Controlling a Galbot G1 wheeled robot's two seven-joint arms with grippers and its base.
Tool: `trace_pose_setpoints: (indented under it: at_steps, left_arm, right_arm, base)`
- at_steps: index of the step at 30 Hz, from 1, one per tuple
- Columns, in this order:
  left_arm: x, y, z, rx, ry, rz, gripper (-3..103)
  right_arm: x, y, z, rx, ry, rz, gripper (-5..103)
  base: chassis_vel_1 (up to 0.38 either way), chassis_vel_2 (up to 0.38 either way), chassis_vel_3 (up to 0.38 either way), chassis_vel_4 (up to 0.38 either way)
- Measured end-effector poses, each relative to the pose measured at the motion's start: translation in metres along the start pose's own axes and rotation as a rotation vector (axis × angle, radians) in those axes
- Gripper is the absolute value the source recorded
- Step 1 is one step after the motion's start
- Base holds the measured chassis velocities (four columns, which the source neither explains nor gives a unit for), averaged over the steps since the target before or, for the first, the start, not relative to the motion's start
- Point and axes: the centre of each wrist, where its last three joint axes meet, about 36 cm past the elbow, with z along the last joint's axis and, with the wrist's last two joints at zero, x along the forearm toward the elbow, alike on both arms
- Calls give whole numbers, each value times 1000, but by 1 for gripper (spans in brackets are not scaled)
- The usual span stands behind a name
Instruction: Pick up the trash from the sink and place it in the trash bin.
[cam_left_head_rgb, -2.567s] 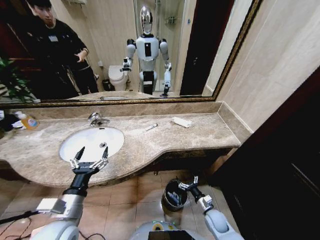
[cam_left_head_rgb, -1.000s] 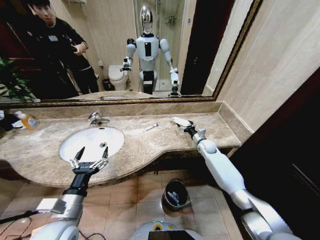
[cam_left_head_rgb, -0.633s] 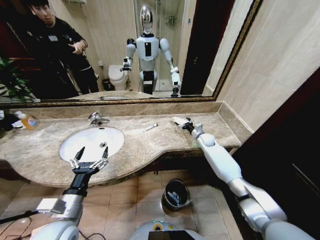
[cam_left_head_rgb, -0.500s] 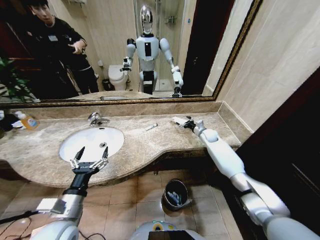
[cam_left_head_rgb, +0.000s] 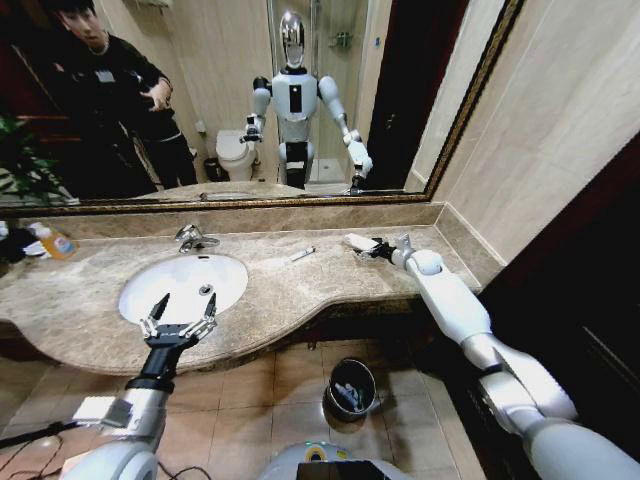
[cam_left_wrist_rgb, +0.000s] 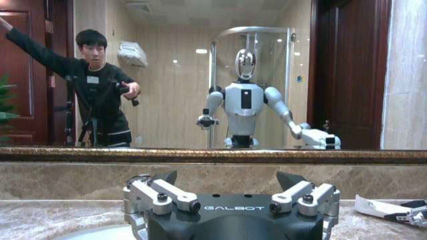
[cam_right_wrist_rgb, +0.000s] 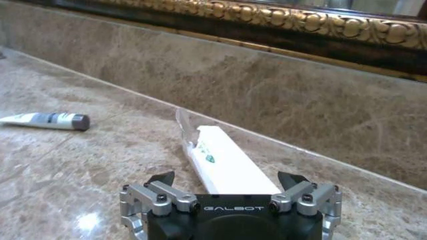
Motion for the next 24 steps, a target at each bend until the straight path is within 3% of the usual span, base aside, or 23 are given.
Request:
trace_pose_setpoints:
  at_steps: [7, 16, 18, 20, 21, 24]
  left_arm:
    - [0, 0, 0, 0, 0, 0, 100]
    - [0, 0, 0, 0, 0, 0, 100]
    - [0, 0, 0, 0, 0, 0, 100]
    - [0, 0, 0, 0, 0, 0, 100]
    - [0, 0, 0, 0, 0, 0, 100]
    - [0, 0, 0, 0, 0, 0, 100]
  right_arm:
    - [1, -3, 5, -3, -17, 13, 101]
    - [1, 5, 20, -6, -15, 11, 65]
    - [1, 6, 21, -6, -16, 12, 65]
    - [1, 8, 21, -6, -19, 16, 54]
    - [1, 8, 21, -6, -19, 16, 54]
    - [2, 11, 23, -6, -32, 34, 37]
  base:
    - [0, 0, 0, 0]
    - [0, 0, 0, 0]
    - [0, 0, 0, 0]
    - [0, 0, 0, 0]
    - [0, 0, 0, 0]
    - [0, 0, 0, 0]
